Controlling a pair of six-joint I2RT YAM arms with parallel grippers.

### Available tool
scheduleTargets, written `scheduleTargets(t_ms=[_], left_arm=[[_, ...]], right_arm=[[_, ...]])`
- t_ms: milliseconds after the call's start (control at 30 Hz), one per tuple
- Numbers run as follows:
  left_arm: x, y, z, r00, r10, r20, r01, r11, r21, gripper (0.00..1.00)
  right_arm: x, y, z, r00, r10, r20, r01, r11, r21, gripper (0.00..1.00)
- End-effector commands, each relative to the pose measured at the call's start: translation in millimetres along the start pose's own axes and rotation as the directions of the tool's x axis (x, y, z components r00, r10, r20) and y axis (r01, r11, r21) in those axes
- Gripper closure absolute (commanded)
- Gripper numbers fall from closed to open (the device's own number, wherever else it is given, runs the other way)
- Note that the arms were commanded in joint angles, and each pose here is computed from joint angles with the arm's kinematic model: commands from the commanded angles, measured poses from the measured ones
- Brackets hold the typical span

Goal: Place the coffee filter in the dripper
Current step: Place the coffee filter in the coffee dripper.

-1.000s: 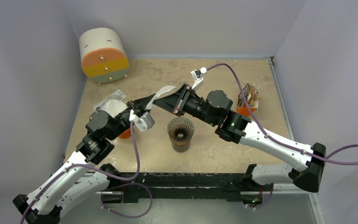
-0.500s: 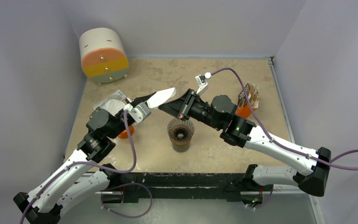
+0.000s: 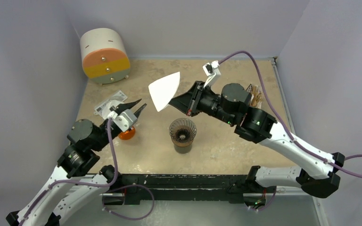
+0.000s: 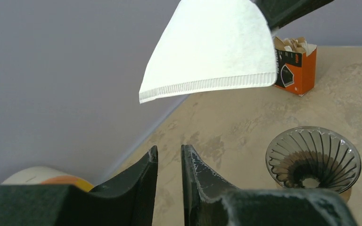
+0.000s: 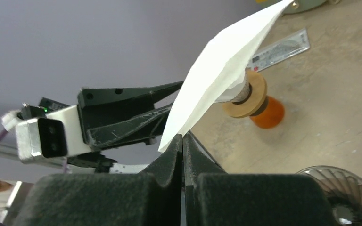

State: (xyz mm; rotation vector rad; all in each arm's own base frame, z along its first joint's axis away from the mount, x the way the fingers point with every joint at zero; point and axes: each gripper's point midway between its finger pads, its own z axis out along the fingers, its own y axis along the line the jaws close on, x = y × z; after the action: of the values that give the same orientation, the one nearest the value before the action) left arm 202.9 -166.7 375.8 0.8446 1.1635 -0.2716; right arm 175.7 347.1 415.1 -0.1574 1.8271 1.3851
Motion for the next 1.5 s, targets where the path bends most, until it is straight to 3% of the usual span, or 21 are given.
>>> scheduleTargets(t_ms=[0,100,167,267,367,467,567,767,1000,1200,1467], left_arm=[[-5.6,12.0,-20.3,0.987,-0.123,-0.102,0.117,0.992,-0.056,0.76],[-10.1,20.5,-26.0,0.960,-0.235,-0.150,0.219,0.969,-0.117,0.76],[-14.2,19.0,-23.8,0.944,-0.282,-0.173,0.266,0.957,-0.111,0.79],[-25.6,11.0,-17.0,0.916,-0.363,-0.168,0.356,0.932,-0.073,0.81],[-37.7,2.3,-9.1,0.873,-0.463,-0.152,0.463,0.885,-0.039,0.80],[-47.6,-3.5,0.6,0.835,-0.533,-0.137,0.537,0.843,-0.008,0.77],[-54.4,-3.2,12.6,0.785,-0.609,-0.113,0.611,0.791,-0.017,0.72],[-65.2,-11.8,41.5,0.657,-0.748,-0.097,0.752,0.659,0.015,0.63],[-66.8,-21.8,64.6,0.546,-0.831,-0.112,0.838,0.545,0.041,0.59],[-72.5,-23.3,70.6,0.499,-0.860,-0.106,0.866,0.496,0.057,0.58],[-64.7,-24.8,78.9,0.475,-0.872,-0.120,0.880,0.475,0.031,0.53]], right_arm=[[1.8,-20.5,-14.1,0.953,-0.268,-0.140,0.285,0.952,0.112,1.00],[2.7,-29.5,-21.6,0.872,-0.407,-0.272,0.452,0.883,0.127,1.00],[-9.0,-44.6,-24.0,0.783,-0.522,-0.338,0.596,0.785,0.170,1.00],[-11.9,-63.8,-27.8,0.681,-0.578,-0.450,0.706,0.682,0.191,1.00],[-24.1,-84.5,-29.8,0.616,-0.596,-0.515,0.775,0.575,0.263,1.00],[-38.2,-92.5,-29.8,0.591,-0.617,-0.519,0.804,0.501,0.321,1.00],[-39.2,-94.0,-24.6,0.568,-0.654,-0.500,0.823,0.473,0.316,1.00],[-47.0,-85.6,-17.1,0.462,-0.764,-0.451,0.882,0.339,0.328,1.00],[-52.7,-63.6,-8.1,0.405,-0.842,-0.355,0.888,0.271,0.371,1.00],[-51.4,-59.7,-1.8,0.377,-0.861,-0.341,0.892,0.238,0.384,1.00],[-53.5,-53.5,-0.4,0.394,-0.867,-0.304,0.880,0.261,0.397,1.00]])
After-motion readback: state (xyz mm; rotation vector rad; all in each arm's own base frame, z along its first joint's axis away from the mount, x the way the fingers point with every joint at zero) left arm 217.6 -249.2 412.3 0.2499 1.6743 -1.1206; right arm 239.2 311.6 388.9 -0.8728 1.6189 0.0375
